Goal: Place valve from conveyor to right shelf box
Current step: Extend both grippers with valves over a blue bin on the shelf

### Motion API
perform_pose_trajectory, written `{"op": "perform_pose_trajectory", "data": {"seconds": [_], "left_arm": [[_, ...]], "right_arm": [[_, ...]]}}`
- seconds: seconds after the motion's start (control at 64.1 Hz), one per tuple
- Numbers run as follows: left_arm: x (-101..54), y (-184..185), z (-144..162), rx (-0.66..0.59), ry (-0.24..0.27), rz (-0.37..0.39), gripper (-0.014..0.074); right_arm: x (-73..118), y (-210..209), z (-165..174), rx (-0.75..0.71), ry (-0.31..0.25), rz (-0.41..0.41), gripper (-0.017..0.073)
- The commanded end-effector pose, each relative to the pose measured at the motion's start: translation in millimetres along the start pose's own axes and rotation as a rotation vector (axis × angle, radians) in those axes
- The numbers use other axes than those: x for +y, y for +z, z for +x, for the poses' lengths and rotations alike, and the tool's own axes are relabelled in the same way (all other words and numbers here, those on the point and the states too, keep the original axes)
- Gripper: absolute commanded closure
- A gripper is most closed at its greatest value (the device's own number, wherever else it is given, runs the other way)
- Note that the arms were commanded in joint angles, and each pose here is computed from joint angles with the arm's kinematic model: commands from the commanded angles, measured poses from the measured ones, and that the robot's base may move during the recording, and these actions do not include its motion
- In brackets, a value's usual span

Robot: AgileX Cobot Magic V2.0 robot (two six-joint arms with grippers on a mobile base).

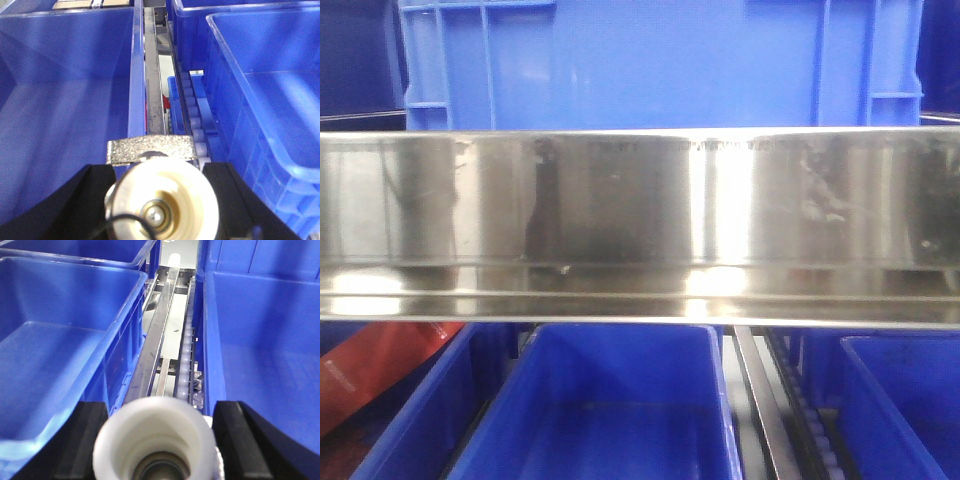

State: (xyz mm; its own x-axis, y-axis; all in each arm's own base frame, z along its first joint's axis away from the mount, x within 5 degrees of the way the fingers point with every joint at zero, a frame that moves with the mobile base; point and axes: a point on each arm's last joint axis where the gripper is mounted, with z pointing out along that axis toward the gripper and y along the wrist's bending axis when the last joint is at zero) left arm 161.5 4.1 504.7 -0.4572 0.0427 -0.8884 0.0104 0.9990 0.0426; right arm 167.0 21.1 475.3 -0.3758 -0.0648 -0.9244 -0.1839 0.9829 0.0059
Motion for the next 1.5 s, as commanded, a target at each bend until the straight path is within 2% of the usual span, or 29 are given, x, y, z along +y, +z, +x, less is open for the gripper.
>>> {"op": "perform_pose_trajectory", "data": {"seconds": [0.0, 1.483], "left_arm": [[-0.7, -5.9, -6.4, -0.073, -0.006, 0.003, 0.0704], [-1.2, -5.1, -8.9, -0.097, -0.011, 0.009, 0.0704]], "right_arm": [[-0.9, -7.3, -10.0, -0.094, -0.006, 0.016, 0.0713], [-0.3, -7.2, -9.6, -0.09, 0.0, 0.009, 0.0713]]}}
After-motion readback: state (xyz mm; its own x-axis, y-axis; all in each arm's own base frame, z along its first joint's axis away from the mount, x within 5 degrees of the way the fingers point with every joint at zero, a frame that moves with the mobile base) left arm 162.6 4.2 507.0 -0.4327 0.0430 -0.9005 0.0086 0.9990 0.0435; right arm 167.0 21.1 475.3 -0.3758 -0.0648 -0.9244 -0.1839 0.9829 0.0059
